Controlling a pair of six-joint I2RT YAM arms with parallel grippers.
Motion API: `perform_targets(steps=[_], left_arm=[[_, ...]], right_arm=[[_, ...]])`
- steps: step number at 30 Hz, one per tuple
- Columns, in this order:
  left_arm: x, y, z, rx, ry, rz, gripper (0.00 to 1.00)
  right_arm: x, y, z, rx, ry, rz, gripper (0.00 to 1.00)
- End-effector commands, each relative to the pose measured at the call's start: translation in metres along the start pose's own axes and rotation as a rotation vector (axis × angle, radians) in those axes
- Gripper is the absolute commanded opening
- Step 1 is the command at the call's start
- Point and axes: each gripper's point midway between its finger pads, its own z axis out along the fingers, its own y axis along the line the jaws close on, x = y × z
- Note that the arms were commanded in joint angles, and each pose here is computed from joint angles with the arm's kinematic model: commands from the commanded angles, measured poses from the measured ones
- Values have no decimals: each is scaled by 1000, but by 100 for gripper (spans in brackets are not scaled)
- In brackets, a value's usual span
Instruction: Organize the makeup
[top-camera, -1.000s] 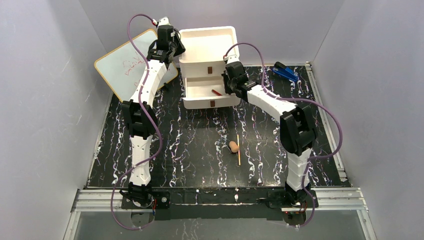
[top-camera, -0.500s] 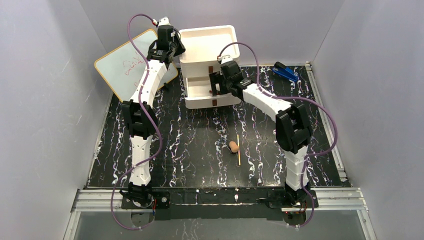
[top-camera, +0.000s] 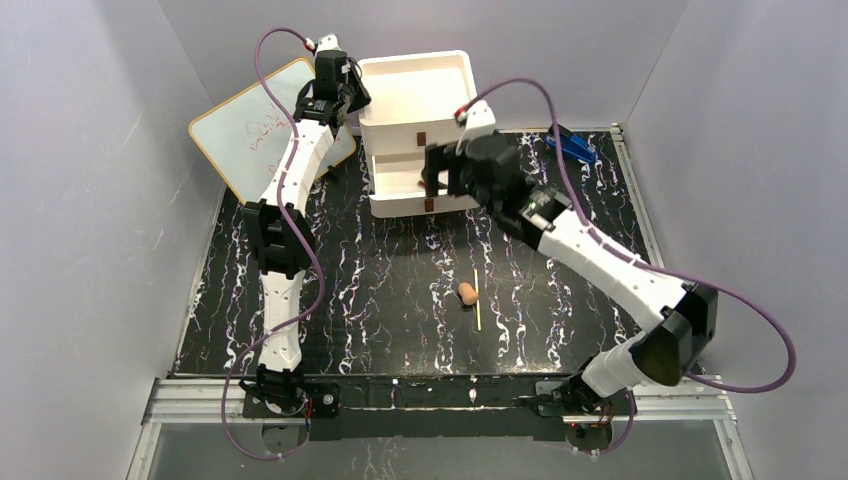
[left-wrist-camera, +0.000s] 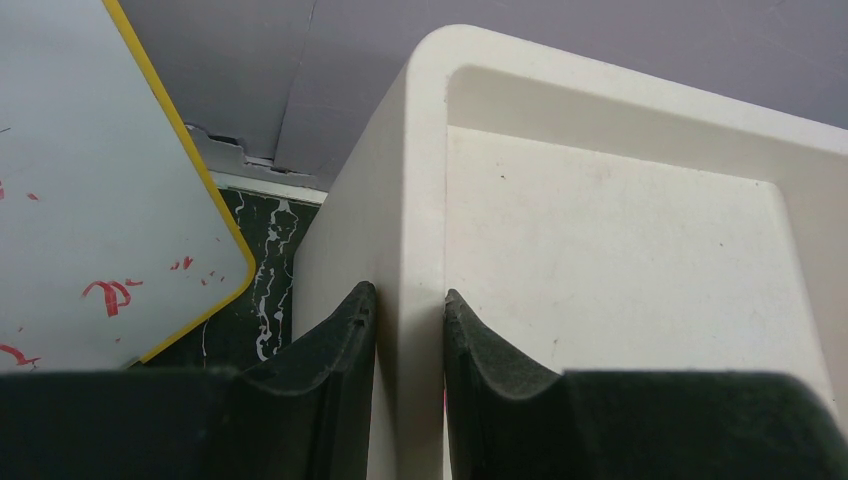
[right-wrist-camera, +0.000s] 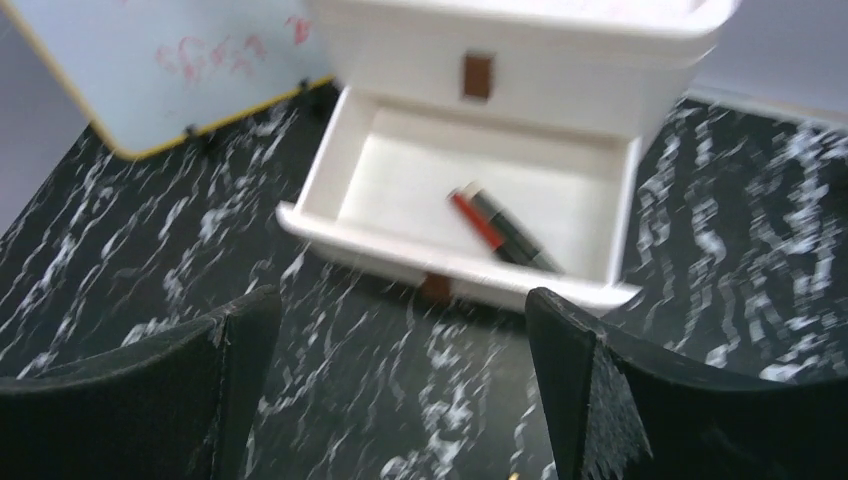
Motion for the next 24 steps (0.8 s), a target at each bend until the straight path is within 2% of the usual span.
perform_targets(steps=[1,4,9,14,20,24], left_arm=[[16,22,-3,-62,70,-15,0],[18,21,-2,-55,77,-13,0],[20,17,-3,-42,82,-1,0],[18,15,-5,-34,79,14,0],[15,12,-8,-25,75,24,0],[14,10,-9,-15,75,30,0]], right_arm=[[86,19,-5,27,144,83,99],[136,23,1,84,234,174,99],[165,30,24,180,273,177,99],[161,37,58,225,256,135,99],[137,43,100,253,184,72,99],[129,27,126,286,150,40,99]])
